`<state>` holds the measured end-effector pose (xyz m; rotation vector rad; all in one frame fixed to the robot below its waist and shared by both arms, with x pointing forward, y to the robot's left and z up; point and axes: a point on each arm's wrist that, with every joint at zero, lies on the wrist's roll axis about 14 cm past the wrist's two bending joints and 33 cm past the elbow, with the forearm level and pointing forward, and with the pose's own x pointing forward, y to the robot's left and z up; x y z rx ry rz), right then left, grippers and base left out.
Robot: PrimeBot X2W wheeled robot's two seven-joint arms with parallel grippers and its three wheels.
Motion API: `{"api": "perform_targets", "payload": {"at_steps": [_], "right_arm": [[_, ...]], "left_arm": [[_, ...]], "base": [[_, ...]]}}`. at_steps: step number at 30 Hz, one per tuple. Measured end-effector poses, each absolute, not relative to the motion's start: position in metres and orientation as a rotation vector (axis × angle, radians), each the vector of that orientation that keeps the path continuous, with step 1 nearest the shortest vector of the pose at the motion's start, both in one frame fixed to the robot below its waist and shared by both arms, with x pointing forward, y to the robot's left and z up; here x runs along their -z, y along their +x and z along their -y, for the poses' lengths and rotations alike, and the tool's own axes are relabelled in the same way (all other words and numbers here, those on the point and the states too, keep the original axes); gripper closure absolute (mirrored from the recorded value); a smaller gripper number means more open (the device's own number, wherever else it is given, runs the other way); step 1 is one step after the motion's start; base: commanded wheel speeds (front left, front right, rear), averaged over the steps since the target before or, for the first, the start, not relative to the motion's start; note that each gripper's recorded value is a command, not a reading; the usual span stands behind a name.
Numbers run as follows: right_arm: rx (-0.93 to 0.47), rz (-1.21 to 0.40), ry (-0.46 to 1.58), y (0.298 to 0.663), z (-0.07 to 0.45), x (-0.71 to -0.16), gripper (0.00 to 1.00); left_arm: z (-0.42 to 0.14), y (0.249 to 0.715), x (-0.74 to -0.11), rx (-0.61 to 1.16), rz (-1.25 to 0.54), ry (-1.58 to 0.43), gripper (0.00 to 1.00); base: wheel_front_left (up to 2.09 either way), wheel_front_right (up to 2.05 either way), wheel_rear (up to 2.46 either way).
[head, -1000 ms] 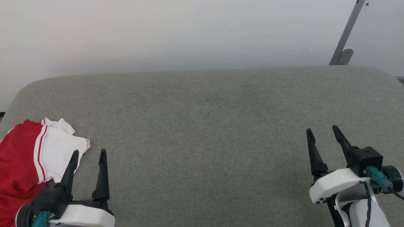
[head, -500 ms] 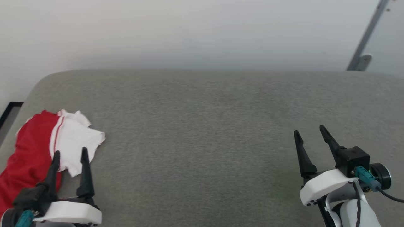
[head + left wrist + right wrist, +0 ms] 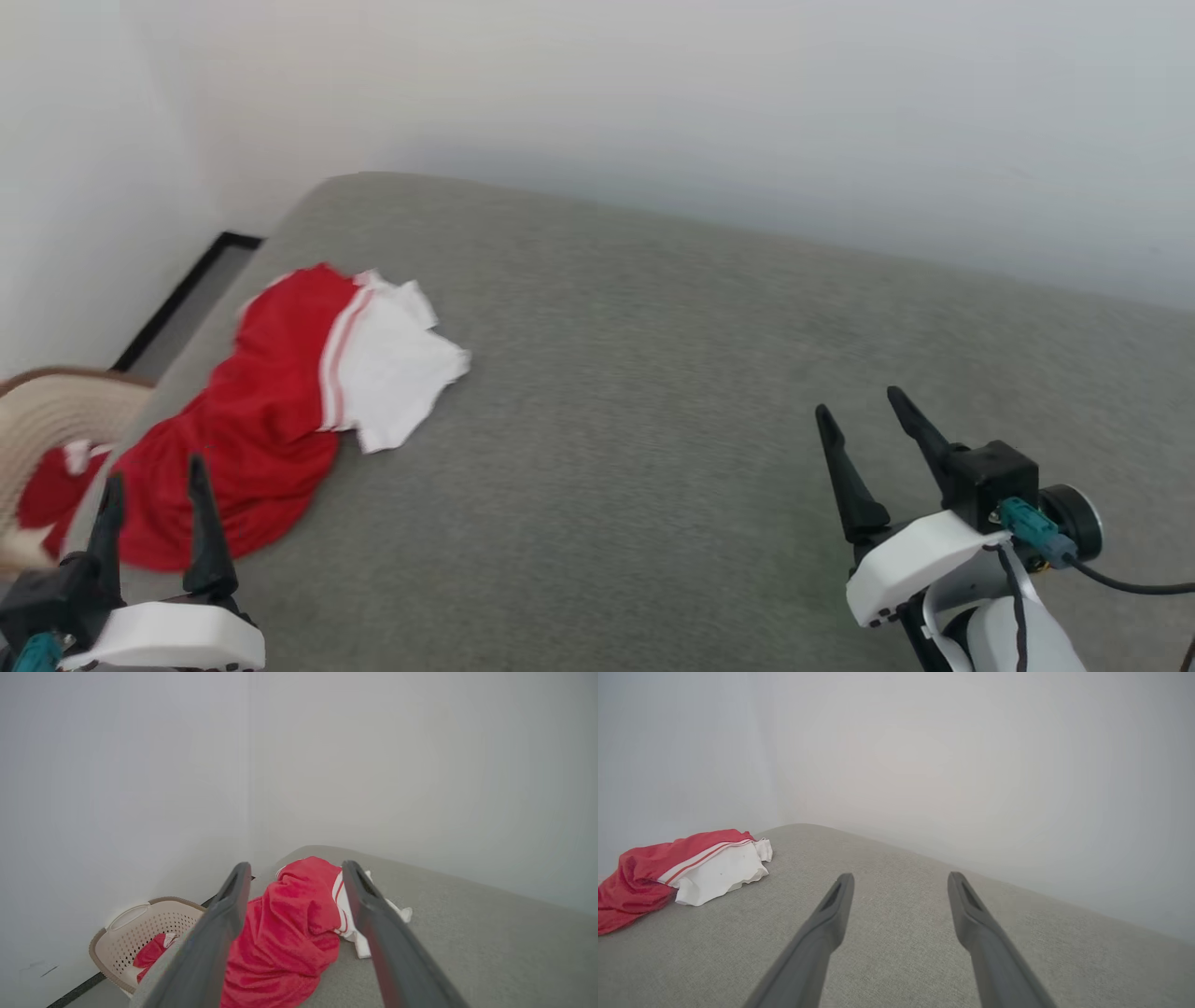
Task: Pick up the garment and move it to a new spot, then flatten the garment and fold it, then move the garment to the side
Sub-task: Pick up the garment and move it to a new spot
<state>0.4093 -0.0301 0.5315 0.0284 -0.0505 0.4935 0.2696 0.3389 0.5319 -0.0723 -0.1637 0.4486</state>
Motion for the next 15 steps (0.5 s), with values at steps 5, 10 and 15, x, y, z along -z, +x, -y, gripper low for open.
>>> {"api": "perform_targets", "payload": {"at_steps": [5,10,15], "right_arm": [[-0.608,0.049,0.03,0.404,-0.011,-0.533,0.0],[-0.668,0.052,0.032,0.401,-0.034,-0.535,0.0],[-0.696,0.058,0.033,0.4,-0.045,-0.536,0.0]], "left_arm": [[-0.359,0.23,-0.53,-0.542,0.163,-0.072,0.0],[-0.37,0.206,-0.531,-0.598,0.171,-0.07,0.0],[-0.374,0.193,-0.531,-0.62,0.174,-0.077,0.0]], "base": [[0.0,0.0,0.0],[0.0,0.0,0.0],[0.0,0.0,0.0]]}}
